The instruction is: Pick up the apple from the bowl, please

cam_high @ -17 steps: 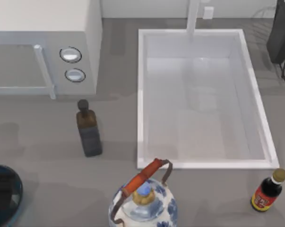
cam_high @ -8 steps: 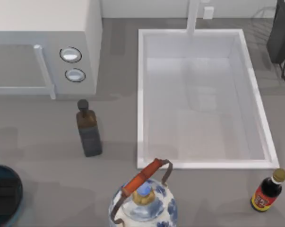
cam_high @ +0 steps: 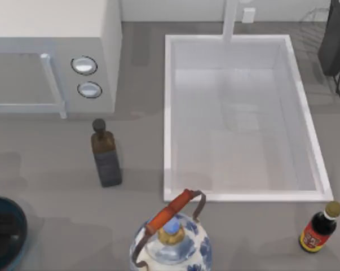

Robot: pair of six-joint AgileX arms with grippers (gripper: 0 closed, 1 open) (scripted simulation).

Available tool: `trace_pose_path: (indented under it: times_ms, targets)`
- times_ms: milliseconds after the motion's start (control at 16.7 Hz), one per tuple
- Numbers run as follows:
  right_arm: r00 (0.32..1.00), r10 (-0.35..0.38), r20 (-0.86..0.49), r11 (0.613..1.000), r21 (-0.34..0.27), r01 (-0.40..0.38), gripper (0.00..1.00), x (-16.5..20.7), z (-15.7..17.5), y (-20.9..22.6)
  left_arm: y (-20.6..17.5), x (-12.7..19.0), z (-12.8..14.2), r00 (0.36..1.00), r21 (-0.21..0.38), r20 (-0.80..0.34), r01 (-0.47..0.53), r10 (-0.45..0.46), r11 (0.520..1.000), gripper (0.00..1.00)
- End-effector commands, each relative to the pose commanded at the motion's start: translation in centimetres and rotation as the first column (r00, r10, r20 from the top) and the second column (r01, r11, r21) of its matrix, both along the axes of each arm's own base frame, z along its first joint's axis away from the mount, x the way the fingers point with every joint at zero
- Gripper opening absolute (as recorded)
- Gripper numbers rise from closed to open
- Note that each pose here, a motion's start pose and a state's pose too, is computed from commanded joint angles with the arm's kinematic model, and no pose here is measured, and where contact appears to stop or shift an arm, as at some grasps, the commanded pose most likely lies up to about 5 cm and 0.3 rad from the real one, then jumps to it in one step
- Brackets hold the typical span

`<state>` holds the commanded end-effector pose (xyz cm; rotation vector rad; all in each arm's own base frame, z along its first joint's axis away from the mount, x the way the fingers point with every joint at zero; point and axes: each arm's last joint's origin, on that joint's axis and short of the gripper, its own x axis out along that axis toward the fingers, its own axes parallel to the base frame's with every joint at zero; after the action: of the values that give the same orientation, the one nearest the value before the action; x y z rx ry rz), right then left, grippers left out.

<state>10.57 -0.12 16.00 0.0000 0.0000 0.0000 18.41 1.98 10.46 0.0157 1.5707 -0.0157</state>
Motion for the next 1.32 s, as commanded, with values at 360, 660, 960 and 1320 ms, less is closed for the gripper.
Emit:
trace_pose_path:
  times_ms: [360,660,960,1320]
  targets:
    - [1.0,0.0,0.0,1.0,0.0,0.0,1.0,0.0,0.0,0.0,0.0,0.0,0.0,1.0,0.0,0.0,0.0,0.0,1.0,0.0]
    - [1.0,0.0,0.0,1.0,0.0,0.0,1.0,0.0,0.0,0.0,0.0,0.0,0.0,1.0,0.0,0.0,0.0,0.0,1.0,0.0]
    - [1.0,0.0,0.0,1.0,0.0,0.0,1.0,0.0,0.0,0.0,0.1,0.8,2.3,0.998,0.021,0.058,-0.001,0.0,1.0,0.0]
    - [1.0,0.0,0.0,1.0,0.0,0.0,1.0,0.0,0.0,0.0,0.4,3.8,8.6,0.999,0.02,0.036,-0.001,0.0,1.0,0.0]
